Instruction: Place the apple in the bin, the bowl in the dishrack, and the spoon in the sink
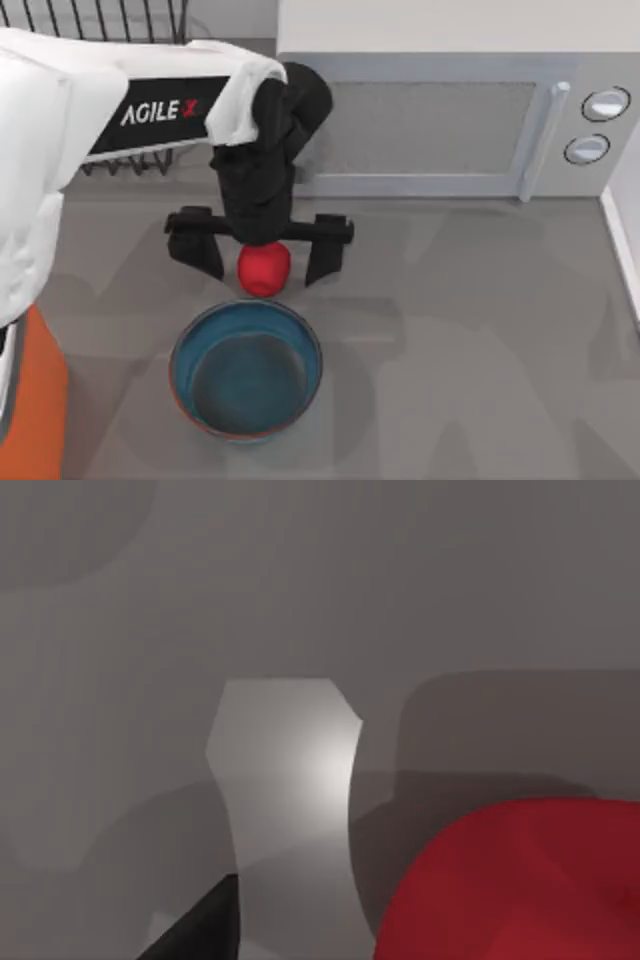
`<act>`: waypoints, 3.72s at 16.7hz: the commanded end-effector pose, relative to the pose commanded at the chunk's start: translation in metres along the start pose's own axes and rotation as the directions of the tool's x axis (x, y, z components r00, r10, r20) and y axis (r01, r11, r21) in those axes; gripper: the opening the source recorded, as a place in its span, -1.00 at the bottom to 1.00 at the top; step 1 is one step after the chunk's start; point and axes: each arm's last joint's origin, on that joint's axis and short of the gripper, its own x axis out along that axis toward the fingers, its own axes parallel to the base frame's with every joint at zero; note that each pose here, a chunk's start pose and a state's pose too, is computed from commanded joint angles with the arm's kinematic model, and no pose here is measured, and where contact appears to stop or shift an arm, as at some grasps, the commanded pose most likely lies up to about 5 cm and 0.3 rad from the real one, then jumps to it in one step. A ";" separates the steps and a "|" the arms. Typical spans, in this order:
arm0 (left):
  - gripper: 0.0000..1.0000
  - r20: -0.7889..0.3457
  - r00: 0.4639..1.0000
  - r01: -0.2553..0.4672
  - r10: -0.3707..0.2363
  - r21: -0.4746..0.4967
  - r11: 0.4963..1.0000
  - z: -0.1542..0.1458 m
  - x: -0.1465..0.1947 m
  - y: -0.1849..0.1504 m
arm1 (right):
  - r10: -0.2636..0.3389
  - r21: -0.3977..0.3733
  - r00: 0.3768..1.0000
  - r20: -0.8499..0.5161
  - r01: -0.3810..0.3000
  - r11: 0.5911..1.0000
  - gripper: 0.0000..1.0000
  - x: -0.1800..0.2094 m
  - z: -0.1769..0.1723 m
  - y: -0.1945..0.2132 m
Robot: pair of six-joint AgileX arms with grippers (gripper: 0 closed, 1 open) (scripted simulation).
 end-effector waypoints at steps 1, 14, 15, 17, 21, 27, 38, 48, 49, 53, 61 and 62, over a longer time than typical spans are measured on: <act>0.40 0.000 1.000 0.000 0.000 0.000 1.000 0.000 0.000 0.000 | 0.000 0.000 1.000 0.000 0.000 1.000 1.00 0.000 0.000 0.000; -1.00 0.000 1.000 0.000 0.000 0.000 1.000 0.000 0.000 0.000 | 0.000 0.000 1.000 0.000 0.000 1.000 1.00 0.000 0.000 0.000; -1.00 0.000 1.000 0.000 0.000 0.000 1.000 0.000 0.000 0.000 | 0.000 0.000 1.000 0.000 0.000 1.000 1.00 0.000 0.000 0.000; -1.00 0.000 1.000 0.000 0.000 0.000 1.000 0.000 0.000 0.000 | 0.000 0.000 1.000 0.000 0.000 1.000 1.00 0.000 0.000 0.000; -1.00 0.017 1.000 -0.008 0.008 0.006 1.000 0.001 -0.012 0.001 | 0.000 0.000 1.000 0.000 0.000 1.000 1.00 0.000 0.000 0.000; -1.00 -0.002 1.000 -0.017 0.017 0.003 1.000 0.002 -0.079 0.001 | 0.000 0.000 1.000 0.000 0.000 1.000 1.00 0.000 0.000 0.000; -1.00 0.017 0.999 -0.029 0.029 -0.002 1.000 -0.007 -0.116 0.023 | 0.000 0.000 1.000 0.000 0.000 1.000 1.00 0.000 0.000 0.000; -1.00 0.043 0.981 -0.188 0.191 -0.061 0.980 -0.148 -0.171 0.164 | 0.000 0.000 1.000 0.000 0.000 1.000 1.00 0.000 0.000 0.000; -1.00 0.038 0.978 -0.204 0.207 -0.065 0.977 -0.162 -0.169 0.171 | 0.000 0.000 1.000 0.000 0.000 1.000 1.00 0.000 0.000 0.000; -1.00 0.019 0.970 -0.241 0.243 -0.075 0.968 -0.193 -0.163 0.187 | 0.000 0.000 1.000 0.000 0.000 1.000 1.00 0.000 0.000 0.000; -1.00 0.022 0.971 -0.238 0.240 -0.075 0.968 -0.192 -0.146 0.191 | 0.000 0.000 1.000 0.000 0.000 1.000 1.00 0.000 0.000 0.000; -1.00 0.025 0.970 -0.238 0.241 -0.077 0.968 -0.191 -0.136 0.193 | 0.000 0.000 1.000 0.000 0.000 1.000 1.00 0.000 0.000 0.000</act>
